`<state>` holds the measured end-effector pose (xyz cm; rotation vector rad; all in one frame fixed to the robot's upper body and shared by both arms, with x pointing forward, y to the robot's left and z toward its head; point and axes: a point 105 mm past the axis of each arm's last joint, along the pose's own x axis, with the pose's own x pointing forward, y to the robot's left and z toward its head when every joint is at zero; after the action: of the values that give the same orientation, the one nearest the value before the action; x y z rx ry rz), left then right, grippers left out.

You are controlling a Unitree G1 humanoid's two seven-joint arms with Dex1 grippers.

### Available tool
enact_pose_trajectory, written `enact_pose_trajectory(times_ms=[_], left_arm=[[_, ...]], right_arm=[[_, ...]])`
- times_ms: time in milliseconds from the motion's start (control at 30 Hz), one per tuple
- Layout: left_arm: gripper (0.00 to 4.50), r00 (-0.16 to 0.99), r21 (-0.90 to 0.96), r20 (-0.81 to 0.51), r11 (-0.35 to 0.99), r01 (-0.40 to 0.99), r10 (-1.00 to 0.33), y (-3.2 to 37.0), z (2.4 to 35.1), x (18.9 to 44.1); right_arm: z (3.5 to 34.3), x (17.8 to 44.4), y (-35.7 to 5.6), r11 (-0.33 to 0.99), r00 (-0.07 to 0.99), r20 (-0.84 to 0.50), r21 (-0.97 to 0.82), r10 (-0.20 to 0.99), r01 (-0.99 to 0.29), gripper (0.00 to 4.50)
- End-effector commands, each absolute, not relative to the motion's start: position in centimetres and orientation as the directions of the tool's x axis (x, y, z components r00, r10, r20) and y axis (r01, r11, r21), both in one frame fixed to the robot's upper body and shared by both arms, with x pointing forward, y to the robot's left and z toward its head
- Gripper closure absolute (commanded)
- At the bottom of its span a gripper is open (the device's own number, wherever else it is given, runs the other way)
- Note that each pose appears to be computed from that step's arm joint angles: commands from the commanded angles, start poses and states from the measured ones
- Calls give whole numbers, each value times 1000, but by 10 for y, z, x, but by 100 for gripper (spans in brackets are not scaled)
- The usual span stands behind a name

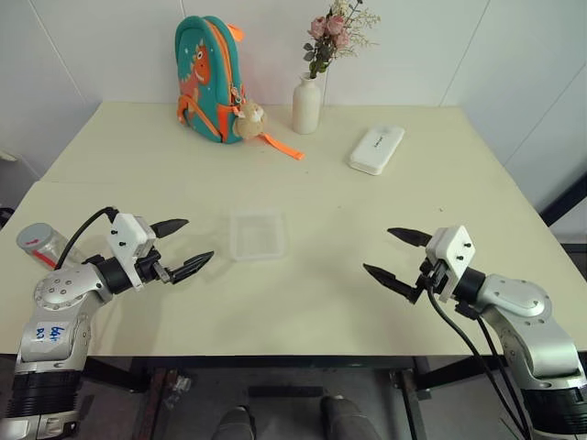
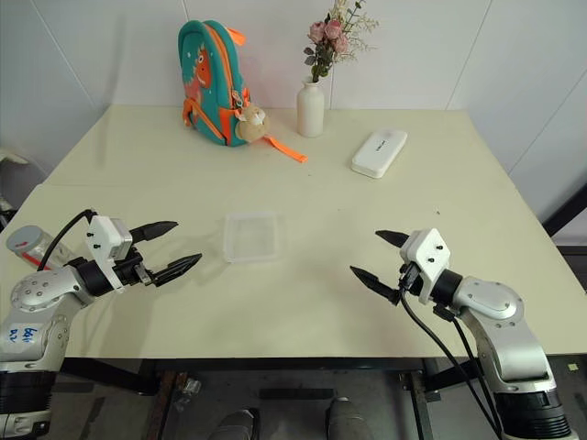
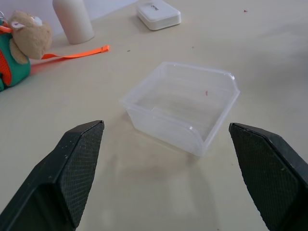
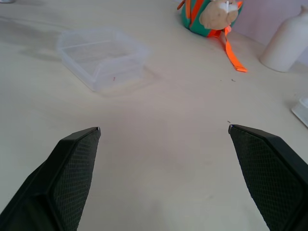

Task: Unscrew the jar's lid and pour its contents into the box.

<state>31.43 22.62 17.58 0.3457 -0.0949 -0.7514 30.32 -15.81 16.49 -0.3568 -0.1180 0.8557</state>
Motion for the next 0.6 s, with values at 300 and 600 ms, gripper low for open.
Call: enact_pose_trajectory(times_ms=[300,600], left_arm=[[6,818,356,30,771,528,-574,241,175,288],[6,972,267,105,947,176,-210,279,150,239]], right_arm=[[187,319,-124,476,519,-4,-394,855,-787,0],[201,318,-75,329,335,53,-380,941,-864,0]])
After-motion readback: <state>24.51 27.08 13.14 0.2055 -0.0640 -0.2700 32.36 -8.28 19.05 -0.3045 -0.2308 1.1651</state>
